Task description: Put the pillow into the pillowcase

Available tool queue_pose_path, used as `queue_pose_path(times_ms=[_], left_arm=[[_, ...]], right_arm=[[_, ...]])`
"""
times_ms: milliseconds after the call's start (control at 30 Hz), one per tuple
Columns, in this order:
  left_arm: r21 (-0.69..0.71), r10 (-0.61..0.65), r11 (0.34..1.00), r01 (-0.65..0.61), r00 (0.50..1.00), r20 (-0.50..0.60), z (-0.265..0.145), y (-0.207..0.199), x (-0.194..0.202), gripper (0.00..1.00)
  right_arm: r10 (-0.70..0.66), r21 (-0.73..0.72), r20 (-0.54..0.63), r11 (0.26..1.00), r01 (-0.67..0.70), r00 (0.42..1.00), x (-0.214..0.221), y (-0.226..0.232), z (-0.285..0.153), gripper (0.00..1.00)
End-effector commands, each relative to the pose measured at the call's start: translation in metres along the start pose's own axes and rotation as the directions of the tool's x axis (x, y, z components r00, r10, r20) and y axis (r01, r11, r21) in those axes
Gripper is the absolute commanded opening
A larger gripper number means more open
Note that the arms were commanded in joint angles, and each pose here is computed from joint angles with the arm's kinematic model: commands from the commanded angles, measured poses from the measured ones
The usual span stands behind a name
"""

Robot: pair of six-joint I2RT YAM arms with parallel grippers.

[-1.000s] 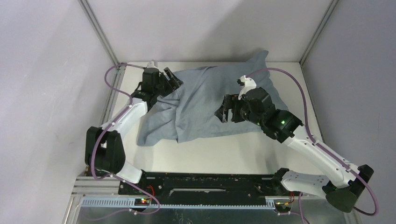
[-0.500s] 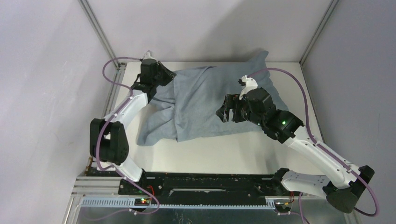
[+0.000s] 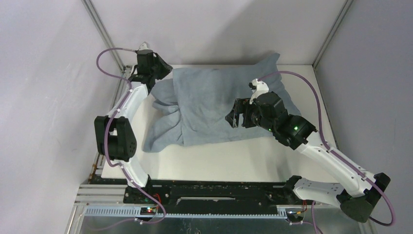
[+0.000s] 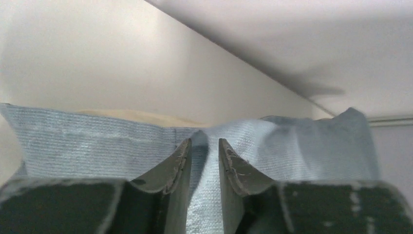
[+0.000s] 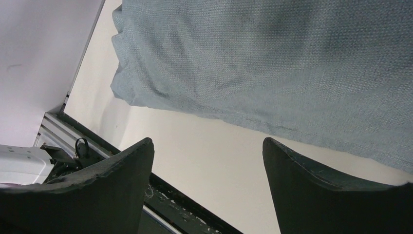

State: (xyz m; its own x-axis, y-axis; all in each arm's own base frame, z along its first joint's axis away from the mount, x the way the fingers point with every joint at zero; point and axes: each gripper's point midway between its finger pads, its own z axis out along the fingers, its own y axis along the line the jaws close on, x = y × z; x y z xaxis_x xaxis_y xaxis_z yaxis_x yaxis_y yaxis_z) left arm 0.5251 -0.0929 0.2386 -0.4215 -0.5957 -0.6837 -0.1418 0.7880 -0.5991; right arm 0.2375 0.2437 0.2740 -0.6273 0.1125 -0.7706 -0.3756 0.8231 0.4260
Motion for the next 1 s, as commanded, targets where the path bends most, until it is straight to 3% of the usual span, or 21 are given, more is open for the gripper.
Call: queue_pose_path(times_ms=[0,67,100,233,400,500,767,967], left_arm=[[-0.020,0.089,0.996,-0.088,0.994,0.061,-0.026,-0.008,-0.028,0.44],[-0.017,0.115,0.993,-0.114,0.990,0.079,-0.042,-0.013,-0.035,0.93],[-0.013,0.127,0.992,-0.126,0.989,0.082,-0.050,-0.016,-0.038,0.99],[0.000,0.176,0.984,-0.176,0.982,0.067,-0.089,-0.029,-0.033,1.00],[-0.078,0.331,0.942,-0.327,0.942,0.050,-0.140,-0.038,0.005,1.00],[-0.055,0.399,0.916,-0.396,0.916,0.049,-0.166,-0.043,0.031,1.00],[0.067,0.448,0.889,-0.453,0.891,0.077,-0.222,-0.030,0.068,1.00],[0.086,0.472,0.874,-0.479,0.877,0.088,-0.238,-0.014,0.079,0.98]], right_arm=[[0.007,0.009,0.043,1.000,-0.007,0.999,-0.010,-0.002,-0.005,0.85],[0.007,0.000,0.056,1.000,-0.007,0.998,-0.013,0.000,-0.008,0.87],[0.007,-0.004,0.063,1.000,-0.007,0.998,-0.015,0.000,-0.010,0.87],[0.013,-0.007,0.093,1.000,-0.013,0.996,-0.022,-0.001,-0.015,0.89],[0.015,-0.001,0.122,1.000,-0.015,0.992,-0.029,-0.003,-0.019,0.90],[0.011,0.003,0.127,1.000,-0.011,0.992,-0.030,-0.004,-0.019,0.91],[0.010,0.014,0.117,1.000,-0.011,0.993,-0.028,-0.007,-0.017,0.91],[0.005,0.018,0.111,1.000,-0.007,0.994,-0.028,-0.008,-0.012,0.91]])
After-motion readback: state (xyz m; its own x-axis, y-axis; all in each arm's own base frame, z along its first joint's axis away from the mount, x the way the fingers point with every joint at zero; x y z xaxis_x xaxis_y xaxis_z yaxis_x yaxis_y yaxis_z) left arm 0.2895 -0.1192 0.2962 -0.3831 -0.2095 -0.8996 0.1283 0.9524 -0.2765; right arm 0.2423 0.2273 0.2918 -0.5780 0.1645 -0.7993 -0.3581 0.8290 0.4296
